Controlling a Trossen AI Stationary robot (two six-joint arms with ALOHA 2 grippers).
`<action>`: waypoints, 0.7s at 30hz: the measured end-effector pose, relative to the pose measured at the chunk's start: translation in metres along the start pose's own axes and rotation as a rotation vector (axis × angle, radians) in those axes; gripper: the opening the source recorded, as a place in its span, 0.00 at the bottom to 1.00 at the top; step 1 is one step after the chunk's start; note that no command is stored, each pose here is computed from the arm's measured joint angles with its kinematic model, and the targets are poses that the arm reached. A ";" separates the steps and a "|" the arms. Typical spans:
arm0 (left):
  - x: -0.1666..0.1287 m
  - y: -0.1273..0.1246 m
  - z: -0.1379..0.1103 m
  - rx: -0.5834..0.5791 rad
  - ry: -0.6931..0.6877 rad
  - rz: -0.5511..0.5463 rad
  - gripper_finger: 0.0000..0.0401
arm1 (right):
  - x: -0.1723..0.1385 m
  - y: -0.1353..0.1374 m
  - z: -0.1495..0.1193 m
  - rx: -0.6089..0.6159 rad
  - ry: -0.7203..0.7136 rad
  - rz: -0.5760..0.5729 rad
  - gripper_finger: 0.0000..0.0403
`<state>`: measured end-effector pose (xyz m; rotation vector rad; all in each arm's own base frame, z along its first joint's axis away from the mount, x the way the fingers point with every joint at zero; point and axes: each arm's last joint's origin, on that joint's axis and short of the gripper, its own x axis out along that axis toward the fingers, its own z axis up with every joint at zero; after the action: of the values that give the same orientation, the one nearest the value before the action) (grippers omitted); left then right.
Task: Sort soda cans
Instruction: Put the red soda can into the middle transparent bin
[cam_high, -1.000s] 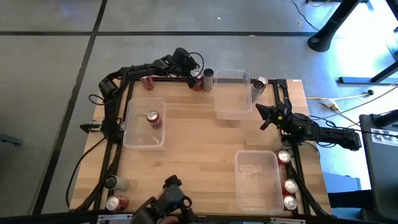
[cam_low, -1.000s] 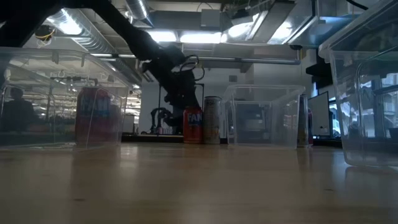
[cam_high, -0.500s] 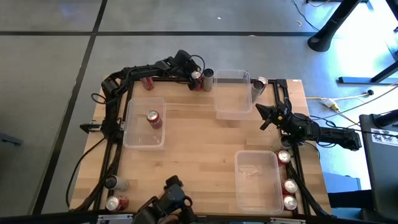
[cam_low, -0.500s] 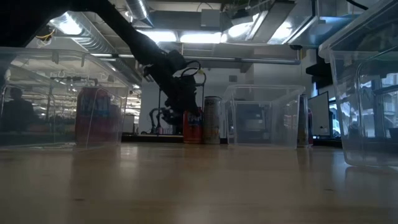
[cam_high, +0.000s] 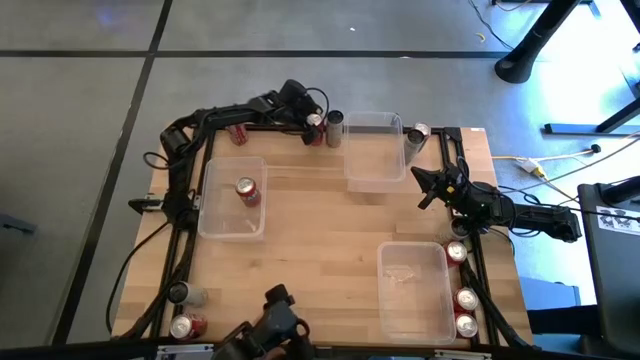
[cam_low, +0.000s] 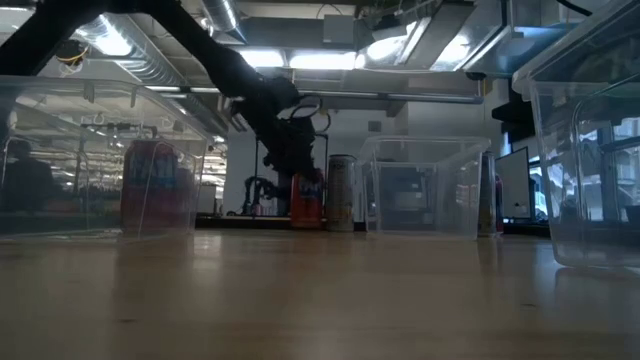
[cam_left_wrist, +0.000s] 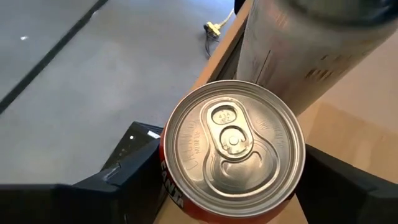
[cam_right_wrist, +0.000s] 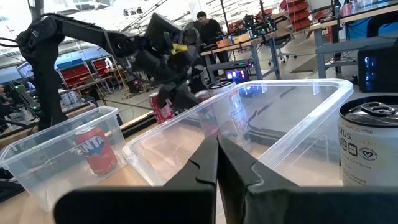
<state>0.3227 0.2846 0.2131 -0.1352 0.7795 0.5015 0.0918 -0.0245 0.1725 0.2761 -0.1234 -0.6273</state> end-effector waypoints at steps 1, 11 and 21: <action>-0.005 -0.002 0.004 0.002 -0.014 0.012 0.72 | 0.000 0.000 0.000 -0.002 0.000 0.000 0.01; -0.085 -0.030 0.036 0.035 -0.125 0.035 0.72 | 0.000 0.000 0.000 -0.021 0.000 0.001 0.01; -0.180 -0.066 0.037 -0.019 -0.131 0.024 0.72 | 0.000 0.000 0.000 -0.020 -0.002 0.001 0.01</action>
<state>0.2699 0.1693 0.3611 -0.1100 0.6494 0.5358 0.0918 -0.0244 0.1727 0.2556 -0.1189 -0.6278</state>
